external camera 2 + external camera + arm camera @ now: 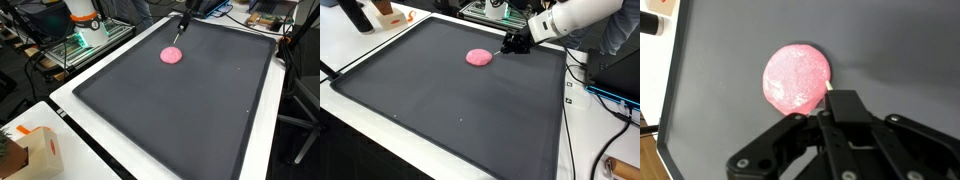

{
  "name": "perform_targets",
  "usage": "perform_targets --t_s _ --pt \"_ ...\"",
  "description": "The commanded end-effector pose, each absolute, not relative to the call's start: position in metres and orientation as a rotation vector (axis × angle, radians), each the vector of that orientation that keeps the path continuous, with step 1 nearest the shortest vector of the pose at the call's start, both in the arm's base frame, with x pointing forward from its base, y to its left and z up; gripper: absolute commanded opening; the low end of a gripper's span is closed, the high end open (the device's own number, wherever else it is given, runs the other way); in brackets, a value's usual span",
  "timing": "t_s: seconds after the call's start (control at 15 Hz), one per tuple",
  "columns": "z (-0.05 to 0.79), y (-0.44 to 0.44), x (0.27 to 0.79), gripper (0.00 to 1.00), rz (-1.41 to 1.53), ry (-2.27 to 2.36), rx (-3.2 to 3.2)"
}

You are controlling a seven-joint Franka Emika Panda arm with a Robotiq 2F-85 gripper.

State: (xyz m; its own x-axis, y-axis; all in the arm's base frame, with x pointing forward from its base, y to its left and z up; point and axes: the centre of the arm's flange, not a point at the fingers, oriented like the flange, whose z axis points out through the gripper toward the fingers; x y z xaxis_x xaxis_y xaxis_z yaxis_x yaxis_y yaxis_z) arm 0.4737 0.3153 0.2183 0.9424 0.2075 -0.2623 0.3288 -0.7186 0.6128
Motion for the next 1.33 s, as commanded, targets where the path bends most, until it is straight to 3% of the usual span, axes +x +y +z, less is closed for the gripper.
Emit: perform_targets --t_s 0.0,1.27 --pt "0.219 0.307 0.478 0.03 -0.247 0.414 2.426" --pt "0.336 0.192 0.511 0.03 -0.157 0.472 2.807"
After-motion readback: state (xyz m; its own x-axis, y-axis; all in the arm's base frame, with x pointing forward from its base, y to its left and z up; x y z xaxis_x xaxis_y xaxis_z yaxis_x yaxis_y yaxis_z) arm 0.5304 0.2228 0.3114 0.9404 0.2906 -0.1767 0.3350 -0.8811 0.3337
